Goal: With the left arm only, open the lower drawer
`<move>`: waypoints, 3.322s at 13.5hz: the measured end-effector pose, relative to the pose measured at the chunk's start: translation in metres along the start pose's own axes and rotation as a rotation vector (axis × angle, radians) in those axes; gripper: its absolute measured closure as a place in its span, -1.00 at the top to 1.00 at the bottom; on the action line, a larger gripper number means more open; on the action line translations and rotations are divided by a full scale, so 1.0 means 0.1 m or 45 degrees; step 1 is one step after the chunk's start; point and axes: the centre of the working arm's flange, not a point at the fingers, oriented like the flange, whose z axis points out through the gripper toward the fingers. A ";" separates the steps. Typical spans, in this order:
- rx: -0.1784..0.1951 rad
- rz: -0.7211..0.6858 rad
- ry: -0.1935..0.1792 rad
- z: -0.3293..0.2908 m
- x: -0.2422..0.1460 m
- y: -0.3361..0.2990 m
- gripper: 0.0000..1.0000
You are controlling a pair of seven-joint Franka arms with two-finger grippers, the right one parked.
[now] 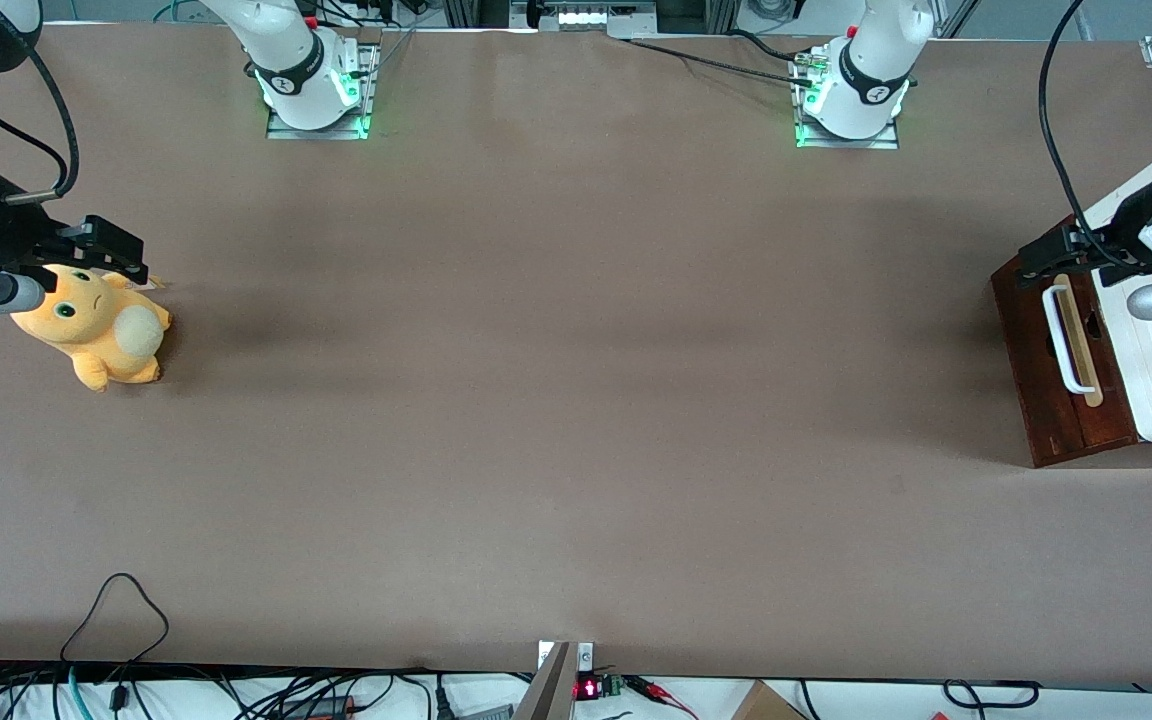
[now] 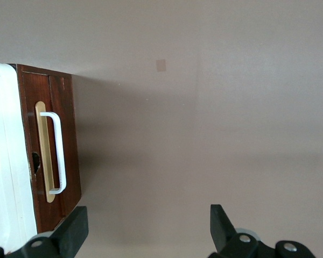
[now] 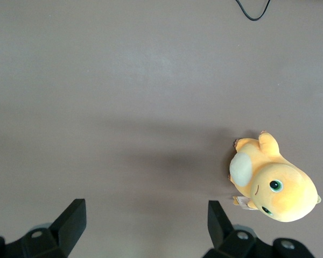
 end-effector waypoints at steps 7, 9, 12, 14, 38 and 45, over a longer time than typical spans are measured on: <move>-0.001 0.119 -0.066 0.12 0.00 0.00 1.00; -0.004 0.179 -0.080 0.18 0.03 -0.01 1.00; -0.004 0.191 -0.079 0.18 0.04 -0.02 1.00; 0.067 0.197 -0.083 0.18 0.04 -0.05 1.00; 1.914 0.089 0.111 3.82 -0.18 0.09 0.90; 1.900 0.109 0.097 4.01 -0.09 -0.25 0.83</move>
